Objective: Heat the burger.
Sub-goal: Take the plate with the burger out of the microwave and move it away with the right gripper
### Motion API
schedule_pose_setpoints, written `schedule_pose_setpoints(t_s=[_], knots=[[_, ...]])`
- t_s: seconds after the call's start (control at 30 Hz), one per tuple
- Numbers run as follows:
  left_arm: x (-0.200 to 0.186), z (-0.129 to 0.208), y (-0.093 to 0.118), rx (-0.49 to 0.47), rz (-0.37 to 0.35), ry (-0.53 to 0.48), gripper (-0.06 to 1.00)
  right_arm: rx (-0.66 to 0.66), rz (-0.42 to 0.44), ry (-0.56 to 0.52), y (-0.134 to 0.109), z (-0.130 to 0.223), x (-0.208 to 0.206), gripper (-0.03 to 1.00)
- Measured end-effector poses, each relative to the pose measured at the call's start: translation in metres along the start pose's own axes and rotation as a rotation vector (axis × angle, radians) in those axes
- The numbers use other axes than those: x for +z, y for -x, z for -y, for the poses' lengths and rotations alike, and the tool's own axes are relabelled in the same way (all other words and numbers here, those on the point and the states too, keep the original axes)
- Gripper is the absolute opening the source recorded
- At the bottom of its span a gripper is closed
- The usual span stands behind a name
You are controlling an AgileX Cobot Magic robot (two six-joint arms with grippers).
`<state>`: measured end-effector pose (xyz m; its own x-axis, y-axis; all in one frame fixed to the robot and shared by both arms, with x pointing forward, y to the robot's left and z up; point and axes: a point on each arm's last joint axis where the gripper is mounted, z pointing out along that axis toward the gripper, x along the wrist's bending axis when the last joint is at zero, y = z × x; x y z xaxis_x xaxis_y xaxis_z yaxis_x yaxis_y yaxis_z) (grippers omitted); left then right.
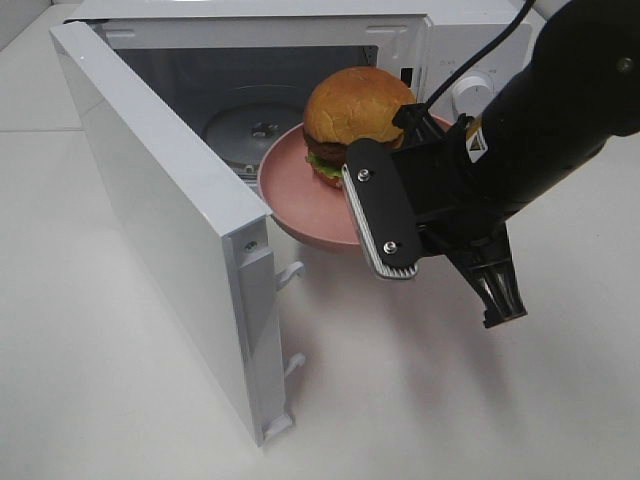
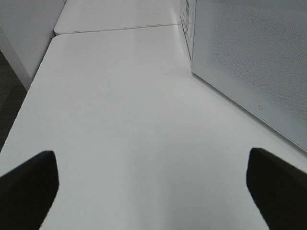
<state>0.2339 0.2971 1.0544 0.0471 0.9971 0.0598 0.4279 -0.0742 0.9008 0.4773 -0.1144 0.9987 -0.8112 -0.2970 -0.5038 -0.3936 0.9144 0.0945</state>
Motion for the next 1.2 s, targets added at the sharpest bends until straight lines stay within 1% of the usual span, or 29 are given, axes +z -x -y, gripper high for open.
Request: schedule_pose_setpoints(t_s=[0.13,0.2,0.33,0.4,0.43,0.47,0.6,0.63,0.7,0.77,0.8,0.83,0.9,0.93,0.97,1.03,1.07,1.13,1.17,1.2], knots=[[0.0,0.0,0.0,0.0,0.0,0.0,0.99,0.017,0.007,0.0,-0.006,0.002,-0.007,0.05],[0.0,0.0,0.0,0.0,0.0,0.0,0.99,0.061,0.018,0.003,-0.012,0.004,-0.015,0.05],[0.0,0.0,0.0,0.0,0.0,0.0,0.99,0.068,0.03,-0.002,-0.019,0.008,-0.022,0.05],[0.0,0.0,0.0,0.0,0.0,0.0,0.99,0.072,0.037,-0.005,-0.027,0.011,-0.029,0.05],[0.0,0.0,0.0,0.0,0.0,0.0,0.99,0.072,0.037,-0.005,-0.027,0.011,-0.029,0.05],[0.0,0.0,0.0,0.0,0.0,0.0,0.99,0.077,0.044,-0.004,-0.033,0.013,-0.034,0.05],[0.0,0.0,0.0,0.0,0.0,0.0,0.99,0.077,0.045,-0.007,-0.043,0.017,-0.042,0.05],[0.0,0.0,0.0,0.0,0.0,0.0,0.99,0.079,0.037,-0.011,-0.05,0.019,-0.046,0.05],[0.0,0.0,0.0,0.0,0.0,0.0,0.99,0.081,0.037,-0.012,-0.053,0.02,-0.048,0.05],[0.0,0.0,0.0,0.0,0.0,0.0,0.99,0.101,0.025,-0.027,-0.065,0.025,-0.053,0.05],[0.0,0.0,0.0,0.0,0.0,0.0,0.99,0.101,0.025,-0.027,-0.065,0.025,-0.053,0.05],[0.0,0.0,0.0,0.0,0.0,0.0,0.99,0.129,0.025,-0.032,-0.071,0.027,-0.055,0.05],[0.0,0.0,0.0,0.0,0.0,0.0,0.99,0.15,0.022,-0.037,-0.074,0.028,-0.057,0.05],[0.0,0.0,0.0,0.0,0.0,0.0,0.99,0.195,0.02,-0.041,-0.079,0.03,-0.058,0.05],[0.0,0.0,0.0,0.0,0.0,0.0,0.99,0.195,0.02,-0.041,-0.079,0.03,-0.058,0.05],[0.0,0.0,0.0,0.0,0.0,0.0,0.99,0.269,0.019,-0.045,-0.086,0.032,-0.059,0.05],[0.0,0.0,0.0,0.0,0.0,0.0,0.99,0.269,0.019,-0.045,-0.086,0.032,-0.059,0.05],[0.0,0.0,0.0,0.0,0.0,0.0,0.99,0.339,0.013,-0.05,-0.091,0.034,-0.058,0.05],[0.0,0.0,0.0,0.0,0.0,0.0,0.99,0.339,0.013,-0.05,-0.091,0.034,-0.058,0.05],[0.0,0.0,0.0,0.0,0.0,0.0,0.99,0.39,0.007,-0.062,-0.095,0.037,-0.056,0.05]])
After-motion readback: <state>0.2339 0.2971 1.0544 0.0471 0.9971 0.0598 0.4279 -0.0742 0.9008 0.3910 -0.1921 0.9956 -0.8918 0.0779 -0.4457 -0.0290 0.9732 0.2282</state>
